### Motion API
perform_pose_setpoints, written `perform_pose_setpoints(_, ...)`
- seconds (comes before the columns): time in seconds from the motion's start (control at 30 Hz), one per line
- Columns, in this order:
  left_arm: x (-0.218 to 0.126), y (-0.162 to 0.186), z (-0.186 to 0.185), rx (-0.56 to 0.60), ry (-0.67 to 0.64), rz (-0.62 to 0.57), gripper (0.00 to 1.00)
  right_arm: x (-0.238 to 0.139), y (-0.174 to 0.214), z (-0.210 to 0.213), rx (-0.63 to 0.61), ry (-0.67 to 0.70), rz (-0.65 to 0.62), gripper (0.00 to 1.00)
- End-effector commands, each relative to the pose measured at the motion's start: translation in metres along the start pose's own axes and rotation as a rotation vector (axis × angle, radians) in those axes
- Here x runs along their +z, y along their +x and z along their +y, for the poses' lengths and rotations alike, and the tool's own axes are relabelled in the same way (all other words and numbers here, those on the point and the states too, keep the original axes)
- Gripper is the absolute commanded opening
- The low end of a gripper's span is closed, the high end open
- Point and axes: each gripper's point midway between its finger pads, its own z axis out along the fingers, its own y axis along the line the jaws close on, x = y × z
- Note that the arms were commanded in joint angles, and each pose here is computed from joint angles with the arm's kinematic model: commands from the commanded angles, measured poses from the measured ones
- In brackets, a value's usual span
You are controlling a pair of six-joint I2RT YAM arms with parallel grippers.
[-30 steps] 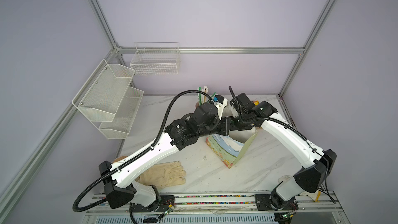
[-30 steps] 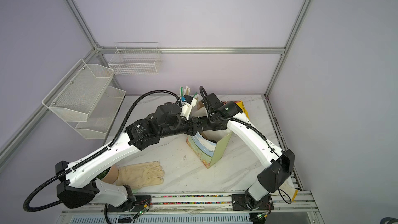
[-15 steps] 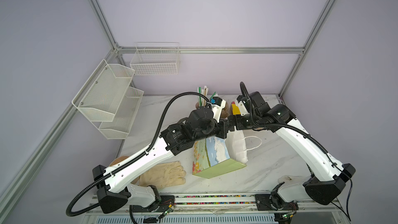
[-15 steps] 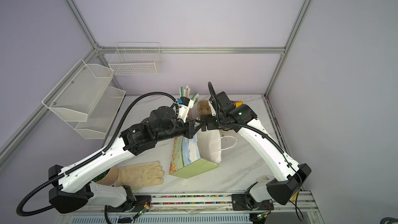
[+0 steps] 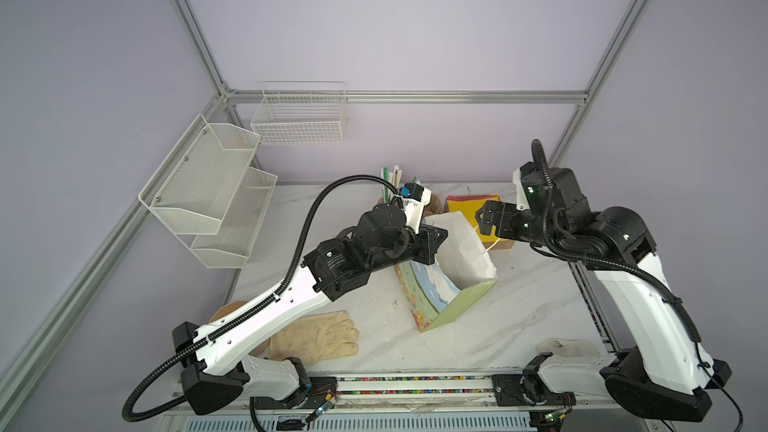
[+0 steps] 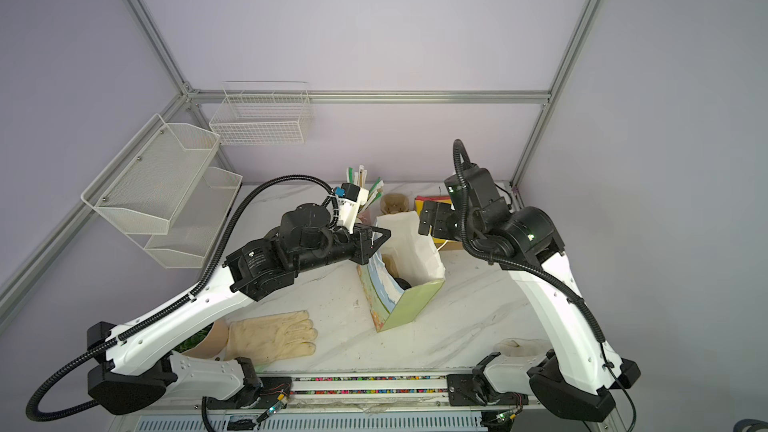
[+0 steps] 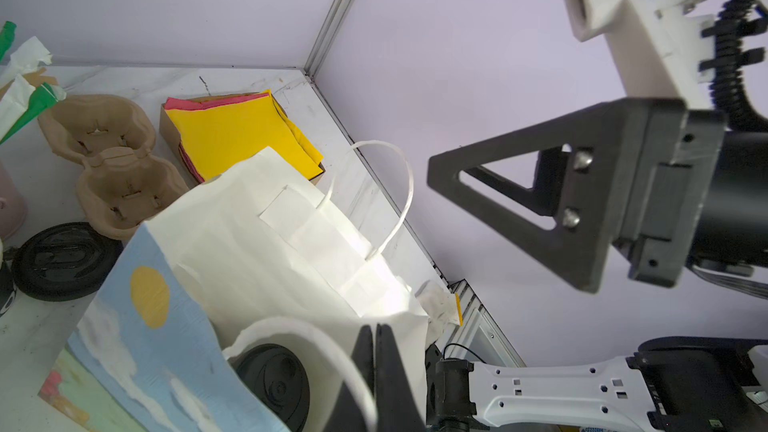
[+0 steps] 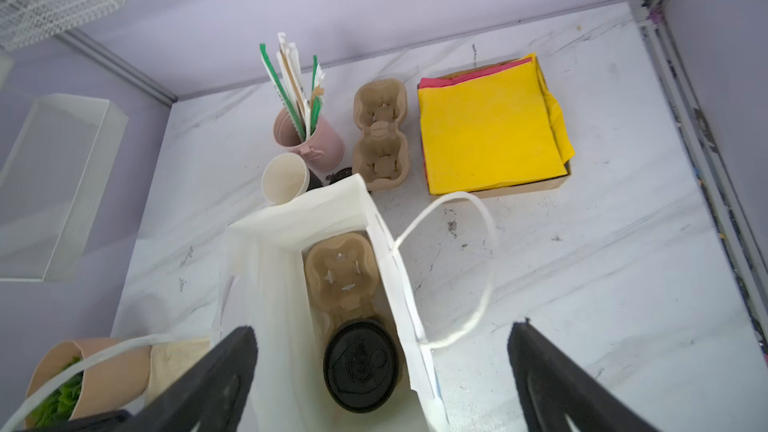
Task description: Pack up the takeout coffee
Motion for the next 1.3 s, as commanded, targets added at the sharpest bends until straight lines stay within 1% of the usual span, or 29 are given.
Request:
perform_pose_setpoints(0.0,0.003,0.002,0.002,0.020,0.009,-0.014,0.00,0.009,0.015,-0.023,0.024,0.103,0.057,0.97)
perform_pose_setpoints(0.1,0.004,0.003,0.003,0.015,0.015,-0.016,0.00,0.023,0.025,-0.027,0.012,0.124,0.099,0.97)
perform_pose_setpoints(0.2,0.004,0.007,0.005,0.009,0.013,-0.015,0.00,0.026,0.026,-0.018,0.016,0.060,0.090,0.93)
perform_pose_setpoints(0.27,0.003,0.009,0.007,0.006,0.011,-0.017,0.00,0.032,0.032,-0.022,0.025,0.076,0.110,0.89)
perform_pose_setpoints(0.37,0.002,0.008,0.007,0.001,0.016,-0.026,0.00,0.044,0.047,-0.028,0.028,0.093,0.160,0.89)
perform_pose_setpoints(0.47,0.002,0.009,0.006,-0.001,0.022,-0.024,0.00,0.053,0.057,-0.016,0.045,0.002,0.178,0.88)
perform_pose_setpoints(0.53,0.004,0.010,0.006,-0.003,0.024,-0.020,0.00,0.056,0.057,-0.010,0.048,-0.034,0.174,0.87)
perform_pose_setpoints(0.6,0.004,0.011,0.007,-0.005,0.025,-0.018,0.00,0.059,0.058,0.001,0.049,-0.100,0.165,0.82)
perform_pose_setpoints(0.7,0.002,0.011,0.008,-0.005,0.022,-0.021,0.00,0.063,0.057,0.006,0.046,-0.132,0.154,0.71)
perform_pose_setpoints(0.87,-0.001,0.011,0.009,-0.003,0.018,-0.029,0.00,0.078,0.068,-0.007,0.037,-0.068,0.177,0.52)
perform_pose_setpoints(0.97,0.000,0.010,0.008,-0.002,0.020,-0.029,0.00,0.080,0.061,-0.008,0.047,-0.066,0.129,0.42)
perform_pose_setpoints(1.07,0.001,0.011,0.008,0.000,0.020,-0.027,0.00,0.077,0.057,-0.008,0.044,-0.070,0.104,0.28)
perform_pose_setpoints(1.13,0.002,0.010,0.008,0.001,0.022,-0.029,0.00,0.076,0.054,-0.010,0.044,-0.063,0.087,0.21)
perform_pose_setpoints(1.17,0.003,0.010,0.008,0.001,0.025,-0.029,0.00,0.076,0.053,-0.010,0.041,-0.063,0.083,0.14)
perform_pose_setpoints(1.2,0.003,0.010,0.007,0.001,0.027,-0.028,0.00,0.076,0.053,-0.010,0.039,-0.061,0.080,0.00)
perform_pose_setpoints(1.27,0.004,0.009,0.006,0.001,0.032,-0.029,0.00,0.074,0.051,-0.013,0.046,-0.047,0.070,0.00)
